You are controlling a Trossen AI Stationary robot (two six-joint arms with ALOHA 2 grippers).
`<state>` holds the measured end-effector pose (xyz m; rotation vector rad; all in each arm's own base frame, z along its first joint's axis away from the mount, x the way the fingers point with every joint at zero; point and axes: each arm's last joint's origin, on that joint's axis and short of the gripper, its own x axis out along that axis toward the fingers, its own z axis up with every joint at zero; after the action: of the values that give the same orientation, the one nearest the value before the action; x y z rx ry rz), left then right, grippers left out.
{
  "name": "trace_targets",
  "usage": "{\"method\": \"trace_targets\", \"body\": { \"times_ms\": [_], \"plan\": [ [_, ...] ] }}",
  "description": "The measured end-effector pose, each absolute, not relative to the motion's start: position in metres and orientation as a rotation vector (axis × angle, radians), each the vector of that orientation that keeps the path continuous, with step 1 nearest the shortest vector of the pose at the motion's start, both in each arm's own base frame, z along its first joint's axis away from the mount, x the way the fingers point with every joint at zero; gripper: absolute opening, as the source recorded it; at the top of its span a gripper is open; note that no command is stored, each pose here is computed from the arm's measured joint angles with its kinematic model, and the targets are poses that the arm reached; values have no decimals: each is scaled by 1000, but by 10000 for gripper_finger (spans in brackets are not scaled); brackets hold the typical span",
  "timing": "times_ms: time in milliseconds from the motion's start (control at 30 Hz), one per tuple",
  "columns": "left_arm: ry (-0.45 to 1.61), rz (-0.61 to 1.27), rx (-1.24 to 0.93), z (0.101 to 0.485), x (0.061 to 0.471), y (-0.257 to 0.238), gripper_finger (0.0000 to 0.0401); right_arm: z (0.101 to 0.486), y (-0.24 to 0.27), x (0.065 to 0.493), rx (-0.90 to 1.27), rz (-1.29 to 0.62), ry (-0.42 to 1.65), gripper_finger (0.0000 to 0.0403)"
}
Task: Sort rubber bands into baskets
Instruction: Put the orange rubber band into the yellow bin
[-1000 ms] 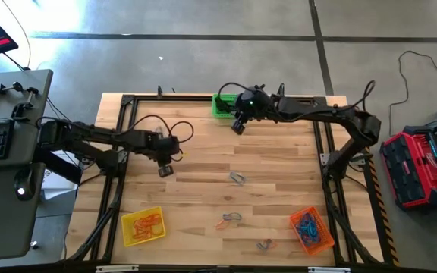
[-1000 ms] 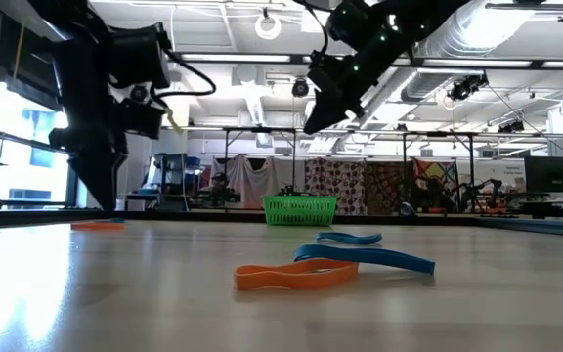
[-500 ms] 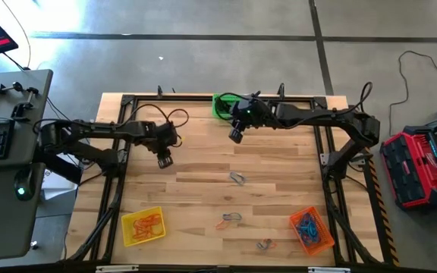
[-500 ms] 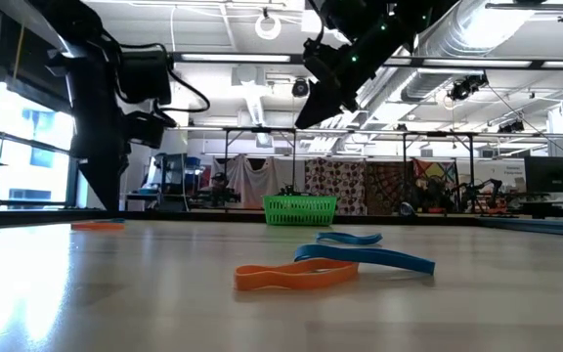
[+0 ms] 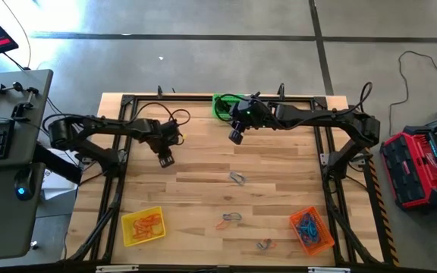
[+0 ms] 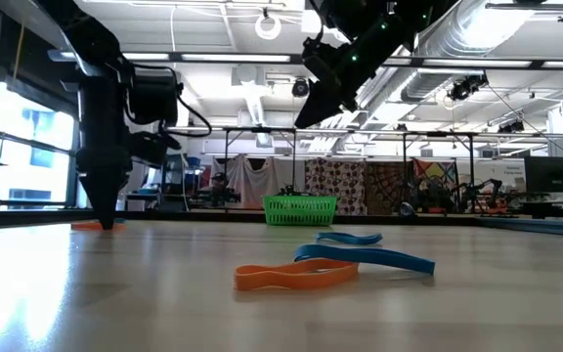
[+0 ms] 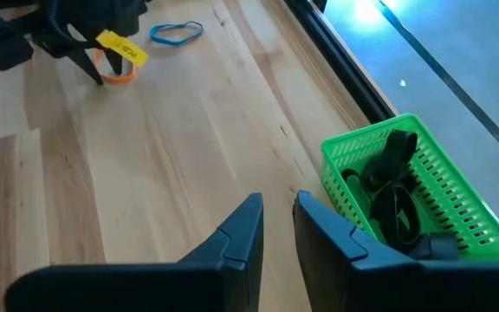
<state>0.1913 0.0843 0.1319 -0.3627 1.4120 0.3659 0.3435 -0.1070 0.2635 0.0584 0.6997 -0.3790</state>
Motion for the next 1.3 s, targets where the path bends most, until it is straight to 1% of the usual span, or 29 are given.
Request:
{"method": "trace_targets", "body": {
  "times_ms": [100, 167, 233, 300, 433, 600, 733, 867, 933, 1067, 1300],
  "plan": [
    [1414, 353, -348, 134, 192, 85, 91, 263, -107, 343, 59, -379, 707, 57],
    [1422, 336, -324, 136, 192, 85, 64, 262, -107, 343, 65, -380, 713, 57],
    [1424, 315, -300, 138, 193, 85, 28, 262, -106, 342, 61, -376, 727, 57],
    [1419, 299, -287, 140, 194, 85, 7, 261, -106, 341, 59, -376, 736, 57],
    [1446, 264, -273, 147, 197, 80, 4, 267, -99, 336, 58, -370, 751, 57],
    [1407, 163, -209, 172, 210, 57, 1, 280, -74, 324, 6, -359, 799, 57],
    [1343, 52, -182, 199, 219, 28, 1, 289, -50, 310, -30, -333, 859, 57],
    [1324, -34, -138, 226, 219, -6, 1, 298, -27, 296, -28, -356, 885, 57],
    [1304, -128, -123, 238, 217, -25, 0, 302, -17, 290, -38, -371, 885, 57],
    [1278, -291, -161, 254, 210, -63, 0, 308, 1, 284, -57, -369, 859, 57],
    [1364, -330, -283, 255, 188, -118, 0, 309, 21, 283, -81, -337, 845, 57]
  ]
}}
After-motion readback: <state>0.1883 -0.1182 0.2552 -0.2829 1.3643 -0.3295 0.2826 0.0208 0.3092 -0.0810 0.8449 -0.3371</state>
